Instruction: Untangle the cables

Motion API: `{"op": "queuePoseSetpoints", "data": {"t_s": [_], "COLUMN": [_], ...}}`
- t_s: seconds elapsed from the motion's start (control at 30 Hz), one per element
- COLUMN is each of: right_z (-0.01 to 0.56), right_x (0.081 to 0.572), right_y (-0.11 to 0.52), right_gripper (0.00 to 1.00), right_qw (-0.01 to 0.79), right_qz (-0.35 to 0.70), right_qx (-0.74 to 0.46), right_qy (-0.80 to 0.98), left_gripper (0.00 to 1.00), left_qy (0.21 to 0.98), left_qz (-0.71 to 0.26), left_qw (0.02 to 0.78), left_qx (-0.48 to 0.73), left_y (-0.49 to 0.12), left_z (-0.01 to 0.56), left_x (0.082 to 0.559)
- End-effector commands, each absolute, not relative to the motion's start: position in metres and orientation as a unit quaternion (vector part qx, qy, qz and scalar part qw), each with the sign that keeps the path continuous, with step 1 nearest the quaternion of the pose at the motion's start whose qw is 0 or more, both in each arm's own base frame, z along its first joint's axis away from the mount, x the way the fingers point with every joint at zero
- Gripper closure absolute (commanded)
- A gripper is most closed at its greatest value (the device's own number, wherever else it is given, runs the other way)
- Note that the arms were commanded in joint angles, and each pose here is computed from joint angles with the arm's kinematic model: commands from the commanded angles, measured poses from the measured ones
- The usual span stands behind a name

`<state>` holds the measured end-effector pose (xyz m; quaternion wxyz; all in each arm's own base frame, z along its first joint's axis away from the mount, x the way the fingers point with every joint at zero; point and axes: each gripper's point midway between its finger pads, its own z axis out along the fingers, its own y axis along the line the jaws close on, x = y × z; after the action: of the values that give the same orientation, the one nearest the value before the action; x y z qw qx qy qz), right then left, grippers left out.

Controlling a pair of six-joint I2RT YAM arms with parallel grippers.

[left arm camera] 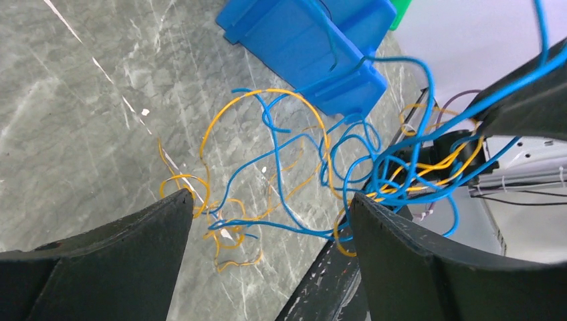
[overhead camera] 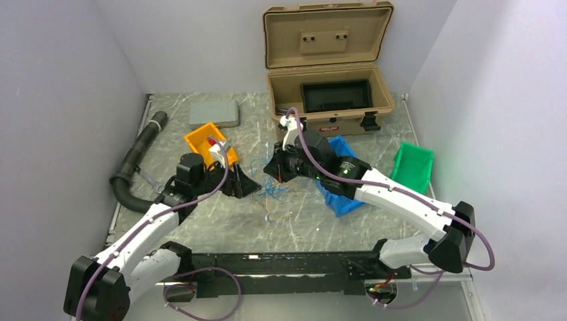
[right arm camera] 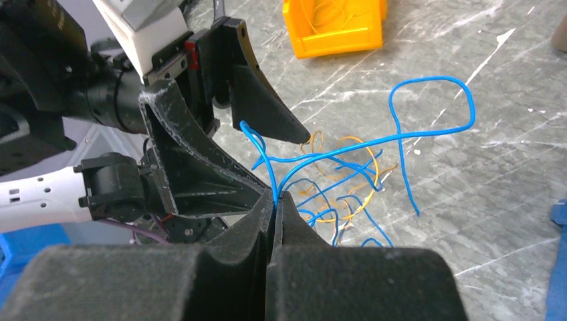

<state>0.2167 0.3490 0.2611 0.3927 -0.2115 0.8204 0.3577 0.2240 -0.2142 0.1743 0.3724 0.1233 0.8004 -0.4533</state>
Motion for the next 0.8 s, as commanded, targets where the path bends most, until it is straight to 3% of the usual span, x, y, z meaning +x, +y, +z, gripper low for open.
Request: {"op": "queuePoseSetpoints", "data": {"t_s": [0.0,0.4,0.5,0.63,0.77], "right_z": [0.289,0.304,0.309,0.324,0.337], "right_x": [0.222,0.224,0.226,0.23,0.242], "right_y": [0.344,0.341,0.338,0.324,0.295], "right_gripper": [1.0,1.0,1.0,1.0,1.0], "right_qw": [0.421,0.4,0.401,0.417,0.443], "right_qz": [0.394,0.452,0.46,0.468,0.454], "right_qx": [-0.165,-0.139,-0.131,-0.114,-0.087], "right_qy": [0.8,0.785,0.781,0.771,0.768], "left_gripper": [0.12,0.22,0.48,0.99,1.0], "left_qy": [0.768,0.75,0.751,0.778,0.82], "left_qz": [-0.465,-0.495,-0.495,-0.465,-0.403], "left_qw": [0.413,0.394,0.388,0.384,0.391], "left_qx": [0.153,0.194,0.2,0.175,0.111], "left_y": [-0.223,-0.254,-0.259,-0.254,-0.233], "left_z": [0.175,0.157,0.156,0.142,0.119], "left_x": [0.23,0.222,0.222,0.23,0.243]}}
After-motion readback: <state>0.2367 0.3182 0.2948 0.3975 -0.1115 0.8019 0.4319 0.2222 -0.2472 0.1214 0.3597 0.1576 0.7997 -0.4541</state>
